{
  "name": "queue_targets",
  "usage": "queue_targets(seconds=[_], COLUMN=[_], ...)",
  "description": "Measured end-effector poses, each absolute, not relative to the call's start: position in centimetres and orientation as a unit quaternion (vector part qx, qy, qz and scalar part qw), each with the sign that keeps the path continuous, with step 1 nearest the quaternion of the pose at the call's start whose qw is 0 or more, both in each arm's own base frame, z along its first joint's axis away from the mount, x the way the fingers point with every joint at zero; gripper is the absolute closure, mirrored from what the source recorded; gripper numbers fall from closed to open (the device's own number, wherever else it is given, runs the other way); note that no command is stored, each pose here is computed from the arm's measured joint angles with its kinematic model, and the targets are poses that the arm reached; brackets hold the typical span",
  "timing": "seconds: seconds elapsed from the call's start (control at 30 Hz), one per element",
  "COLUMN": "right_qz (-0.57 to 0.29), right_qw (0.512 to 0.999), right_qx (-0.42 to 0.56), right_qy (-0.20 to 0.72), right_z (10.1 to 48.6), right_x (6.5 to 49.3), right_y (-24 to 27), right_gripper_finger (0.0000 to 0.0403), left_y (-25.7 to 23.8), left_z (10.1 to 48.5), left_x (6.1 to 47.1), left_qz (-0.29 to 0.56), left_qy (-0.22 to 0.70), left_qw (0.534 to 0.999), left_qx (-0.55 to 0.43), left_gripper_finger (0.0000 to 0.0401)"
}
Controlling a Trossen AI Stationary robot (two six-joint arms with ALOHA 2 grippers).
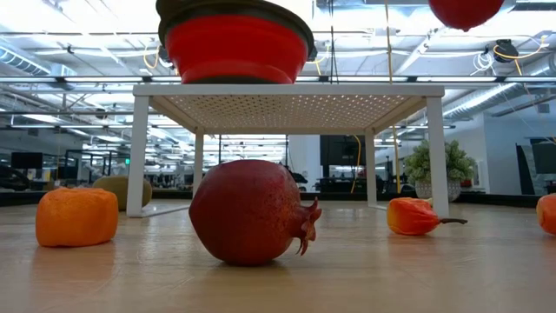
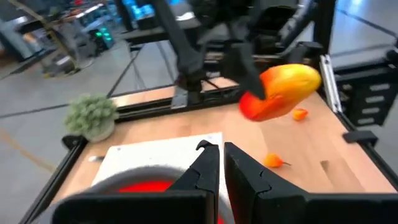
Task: Pick & Place Fruit
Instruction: Put the mango into the strainer bowl on the shelf
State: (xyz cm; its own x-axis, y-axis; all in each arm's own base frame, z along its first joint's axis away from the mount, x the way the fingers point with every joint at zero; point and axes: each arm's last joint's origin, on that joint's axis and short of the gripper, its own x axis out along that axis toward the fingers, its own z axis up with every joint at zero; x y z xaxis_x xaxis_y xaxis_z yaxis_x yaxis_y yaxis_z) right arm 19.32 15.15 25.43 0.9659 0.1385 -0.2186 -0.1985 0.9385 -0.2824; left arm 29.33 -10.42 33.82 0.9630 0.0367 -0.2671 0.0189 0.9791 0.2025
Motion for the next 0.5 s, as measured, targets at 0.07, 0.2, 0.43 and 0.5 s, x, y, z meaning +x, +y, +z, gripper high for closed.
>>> queue_targets(seconds=[0.07, 0.2, 0.43, 0.5], right_qz=[0.084, 0.084, 0.155, 0.177], right_qw=[0.980, 0.979, 0.975, 0.972], right_qx=[-0.151, -0.152, -0.102, -0.079], right_qy=[0.102, 0.105, 0.121, 0.132], right_z=[25.4, 25.3, 25.1, 25.0], right_x=[19.4, 19.3, 19.7, 19.9], right_y=[15.1, 15.1, 14.9, 14.7], right_gripper_finger=[0.0182, 0.0184, 0.0183, 0.0184], left_y=[-11.0, -12.2, -14.6, -15.3], left_z=[34.1, 34.4, 34.4, 34.3], left_x=[30.4, 32.4, 35.3, 36.0], left_qz=[-0.006, -0.019, -0.047, -0.056], left_qy=[0.142, 0.158, 0.165, 0.162], left_qw=[0.983, 0.974, 0.954, 0.947], left_qx=[0.119, 0.164, 0.244, 0.270], left_gripper_finger=[0.0375, 0.0375, 0.0375, 0.0375])
